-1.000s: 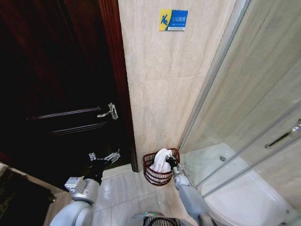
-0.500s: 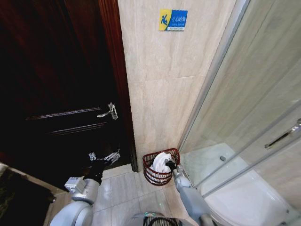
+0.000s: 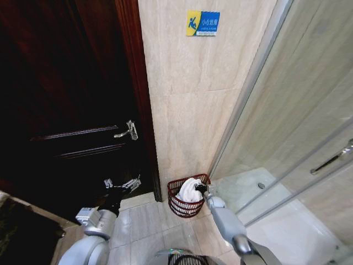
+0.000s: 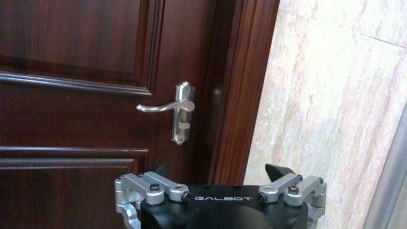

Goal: Discard the used towel into the hamper.

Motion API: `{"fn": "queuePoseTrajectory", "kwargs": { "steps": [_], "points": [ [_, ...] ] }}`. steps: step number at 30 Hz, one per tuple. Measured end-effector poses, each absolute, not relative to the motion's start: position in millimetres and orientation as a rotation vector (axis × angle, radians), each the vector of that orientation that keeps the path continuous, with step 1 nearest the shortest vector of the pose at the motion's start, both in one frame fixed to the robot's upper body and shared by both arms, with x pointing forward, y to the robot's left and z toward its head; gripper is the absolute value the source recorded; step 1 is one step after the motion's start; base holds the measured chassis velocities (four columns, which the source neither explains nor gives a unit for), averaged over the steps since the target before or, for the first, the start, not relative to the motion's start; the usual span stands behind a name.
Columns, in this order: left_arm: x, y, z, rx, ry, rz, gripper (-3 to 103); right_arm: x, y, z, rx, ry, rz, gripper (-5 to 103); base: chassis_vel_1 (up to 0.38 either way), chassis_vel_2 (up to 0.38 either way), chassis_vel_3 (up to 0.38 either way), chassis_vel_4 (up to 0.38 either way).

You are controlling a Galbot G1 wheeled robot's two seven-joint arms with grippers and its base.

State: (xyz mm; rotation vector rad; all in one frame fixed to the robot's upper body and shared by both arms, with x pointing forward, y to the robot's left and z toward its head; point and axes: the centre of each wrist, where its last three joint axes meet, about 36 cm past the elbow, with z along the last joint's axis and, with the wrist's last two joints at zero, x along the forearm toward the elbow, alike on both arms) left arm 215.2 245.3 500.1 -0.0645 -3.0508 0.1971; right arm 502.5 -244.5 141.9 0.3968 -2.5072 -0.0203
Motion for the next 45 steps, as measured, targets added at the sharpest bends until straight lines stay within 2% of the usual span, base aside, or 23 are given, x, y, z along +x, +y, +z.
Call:
{"fn": "queuePoseTrajectory", "kwargs": {
  "steps": [5, 7, 10, 11, 13, 16, 17, 19, 20, 22, 23, 24, 25, 26, 27, 30, 34, 45],
  "points": [
    [215, 245, 500, -0.064, -3.051, 0.197, 100, 499, -248, 136, 0.419, -2.470, 0.041, 7, 0.000, 0.000, 0.000, 0.000],
    [215, 245, 500, -0.064, -3.051, 0.197, 100, 495, -248, 132, 0.416, -2.458, 0.036, 17, 0.000, 0.000, 0.000, 0.000],
    [215, 245, 500, -0.064, -3.051, 0.197, 100, 490, -249, 129, 0.420, -2.446, 0.031, 22, 0.000, 0.000, 0.000, 0.000],
    [215, 245, 500, -0.065, -3.051, 0.197, 100, 489, -250, 128, 0.422, -2.443, 0.030, 33, 0.000, 0.000, 0.000, 0.000],
    [215, 245, 500, -0.064, -3.051, 0.197, 100, 488, -250, 127, 0.424, -2.441, 0.029, 33, 0.000, 0.000, 0.000, 0.000],
    [215, 245, 500, -0.064, -3.051, 0.197, 100, 487, -250, 126, 0.432, -2.428, 0.043, 49, 0.000, 0.000, 0.000, 0.000],
    [215, 245, 500, -0.064, -3.051, 0.197, 100, 487, -250, 126, 0.432, -2.428, 0.043, 49, 0.000, 0.000, 0.000, 0.000],
    [215, 245, 500, -0.064, -3.051, 0.197, 100, 486, -249, 127, 0.444, -2.429, 0.063, 60, 0.000, 0.000, 0.000, 0.000],
    [215, 245, 500, -0.064, -3.051, 0.197, 100, 486, -249, 127, 0.444, -2.429, 0.063, 60, 0.000, 0.000, 0.000, 0.000],
    [215, 245, 500, -0.064, -3.051, 0.197, 100, 484, -244, 130, 0.490, -2.436, 0.071, 71, 0.000, 0.000, 0.000, 0.000],
    [215, 245, 500, -0.064, -3.051, 0.197, 100, 482, -241, 130, 0.516, -2.440, 0.077, 71, 0.000, 0.000, 0.000, 0.000],
    [215, 245, 500, -0.064, -3.051, 0.197, 100, 482, -237, 130, 0.537, -2.447, 0.087, 82, 0.000, 0.000, 0.000, 0.000],
    [215, 245, 500, -0.064, -3.051, 0.197, 100, 482, -237, 130, 0.537, -2.447, 0.087, 82, 0.000, 0.000, 0.000, 0.000],
    [215, 245, 500, -0.065, -3.051, 0.197, 100, 482, -233, 130, 0.549, -2.454, 0.089, 88, 0.000, 0.000, 0.000, 0.000],
    [215, 245, 500, -0.064, -3.051, 0.197, 100, 482, -230, 130, 0.555, -2.455, 0.089, 88, 0.000, 0.000, 0.000, 0.000],
    [215, 245, 500, -0.064, -3.051, 0.197, 100, 480, -227, 127, 0.549, -2.452, 0.097, 97, 0.000, 0.000, 0.000, 0.000],
    [215, 245, 500, -0.065, -3.051, 0.197, 100, 475, -228, 118, 0.503, -2.428, 0.113, 100, 0.000, 0.000, 0.000, 0.000],
    [215, 245, 500, -0.065, -3.051, 0.197, 100, 462, -225, 102, 0.444, -2.469, 0.090, 100, 0.000, 0.000, 0.000, 0.000]
  ]
}}
